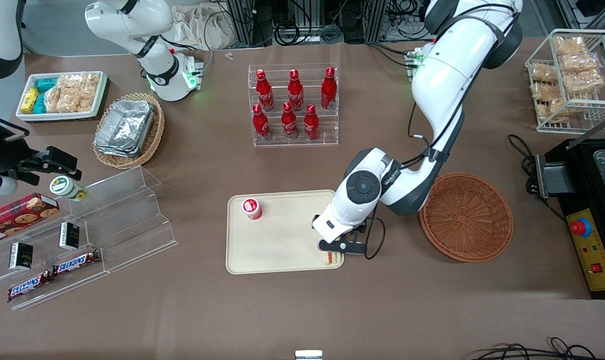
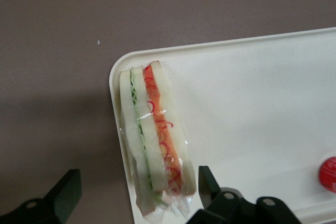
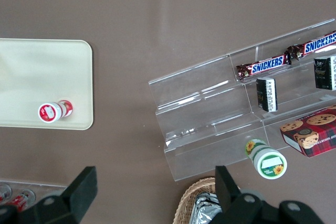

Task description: Place sandwich from basket to tray

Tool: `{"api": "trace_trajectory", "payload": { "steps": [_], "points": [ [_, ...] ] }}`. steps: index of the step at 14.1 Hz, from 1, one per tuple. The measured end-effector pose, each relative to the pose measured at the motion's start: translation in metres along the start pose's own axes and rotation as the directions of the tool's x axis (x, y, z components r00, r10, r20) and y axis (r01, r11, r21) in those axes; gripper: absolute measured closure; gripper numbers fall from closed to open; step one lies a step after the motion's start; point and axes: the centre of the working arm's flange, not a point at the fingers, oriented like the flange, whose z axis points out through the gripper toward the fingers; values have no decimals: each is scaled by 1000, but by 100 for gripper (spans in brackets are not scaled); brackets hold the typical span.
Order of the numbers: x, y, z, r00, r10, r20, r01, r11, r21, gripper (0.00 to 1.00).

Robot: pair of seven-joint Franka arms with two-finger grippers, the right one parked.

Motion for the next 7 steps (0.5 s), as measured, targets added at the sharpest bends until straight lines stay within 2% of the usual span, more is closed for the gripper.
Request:
{"api": "trace_trajectory", "payload": {
  "steps": [3, 5, 7],
  "points": [
    [9, -5, -48, 999, -44, 15, 44, 999, -18, 0],
    [23, -32, -101, 996, -83, 10, 83, 997, 4, 0],
    [36, -85, -156, 989, -144, 10, 144, 989, 39, 0]
  ]
}}
